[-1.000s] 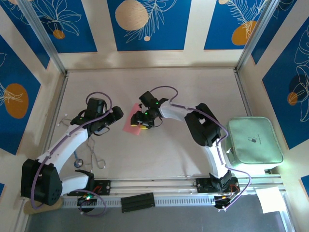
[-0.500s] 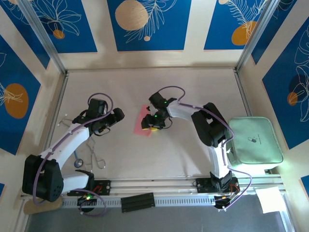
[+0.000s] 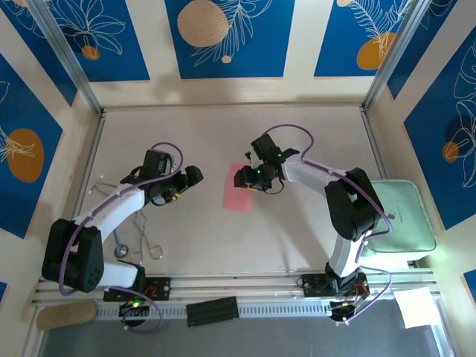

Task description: Fold a paper plane with a square sheet of paper (pick it up from the middle)

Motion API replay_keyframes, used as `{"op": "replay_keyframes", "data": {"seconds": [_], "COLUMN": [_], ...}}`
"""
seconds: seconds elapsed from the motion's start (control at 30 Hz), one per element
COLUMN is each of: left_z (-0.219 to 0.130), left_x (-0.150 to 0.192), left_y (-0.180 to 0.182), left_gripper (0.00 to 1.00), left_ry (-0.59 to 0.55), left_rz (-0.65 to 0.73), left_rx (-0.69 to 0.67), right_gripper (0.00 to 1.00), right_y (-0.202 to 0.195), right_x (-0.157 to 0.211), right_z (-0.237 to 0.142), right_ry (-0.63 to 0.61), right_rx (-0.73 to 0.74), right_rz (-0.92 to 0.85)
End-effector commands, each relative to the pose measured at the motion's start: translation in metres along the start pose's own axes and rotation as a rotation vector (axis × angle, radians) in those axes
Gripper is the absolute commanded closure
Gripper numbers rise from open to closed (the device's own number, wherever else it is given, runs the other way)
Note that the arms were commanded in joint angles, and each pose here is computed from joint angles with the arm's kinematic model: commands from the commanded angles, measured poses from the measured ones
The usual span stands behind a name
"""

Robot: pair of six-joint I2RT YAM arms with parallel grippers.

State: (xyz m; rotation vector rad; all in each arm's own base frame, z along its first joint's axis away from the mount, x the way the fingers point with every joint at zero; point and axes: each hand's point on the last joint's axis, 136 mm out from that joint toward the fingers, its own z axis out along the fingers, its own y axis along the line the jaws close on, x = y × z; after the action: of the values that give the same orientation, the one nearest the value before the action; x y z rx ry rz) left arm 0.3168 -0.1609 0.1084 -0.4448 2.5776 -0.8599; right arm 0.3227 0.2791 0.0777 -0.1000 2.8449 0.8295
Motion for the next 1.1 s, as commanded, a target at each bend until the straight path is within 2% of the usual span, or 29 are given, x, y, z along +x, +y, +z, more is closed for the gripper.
{"op": "replay_keyframes", "data": {"seconds": [0.0, 0.1, 0.37, 0.57, 0.73, 0.83, 1.07], "left_z": [0.011, 0.019, 0.036, 0.047, 0.054, 0.060, 0.075], "left_x": [0.011, 0.019, 0.039, 0.051, 0.059, 0.062, 0.064], "left_y": [-0.018, -0.022, -0.030, -0.029, -0.025, -0.024, -0.027], "left_gripper": [0.02, 0.03, 0.11, 0.21, 0.35, 0.44, 0.58], "left_ry": [0.057, 0.093, 0.181, 0.236, 0.262, 0.270, 0.280], "left_rz": [0.006, 0.009, 0.027, 0.030, 0.026, 0.016, 0.010], "left_rx": [0.084, 0.092, 0.099, 0.082, 0.067, 0.061, 0.057], "right_gripper": [0.47, 0.49, 0.49, 0.49, 0.50, 0.50, 0.53], "right_y": [-0.007, -0.019, -0.030, -0.021, -0.011, -0.008, -0.009], "right_x": [-0.011, -0.019, -0.017, 0.010, 0.039, 0.045, 0.043], "right_z": [0.014, 0.024, 0.046, 0.067, 0.073, 0.070, 0.068], "right_ry": [-0.046, -0.043, 0.020, 0.145, 0.224, 0.230, 0.220], "right_rx": [0.064, 0.139, 0.194, 0.103, 0.035, -0.004, -0.036], "right_rz": [0.200, 0.254, 0.199, 0.055, -0.080, -0.089, -0.045]}}
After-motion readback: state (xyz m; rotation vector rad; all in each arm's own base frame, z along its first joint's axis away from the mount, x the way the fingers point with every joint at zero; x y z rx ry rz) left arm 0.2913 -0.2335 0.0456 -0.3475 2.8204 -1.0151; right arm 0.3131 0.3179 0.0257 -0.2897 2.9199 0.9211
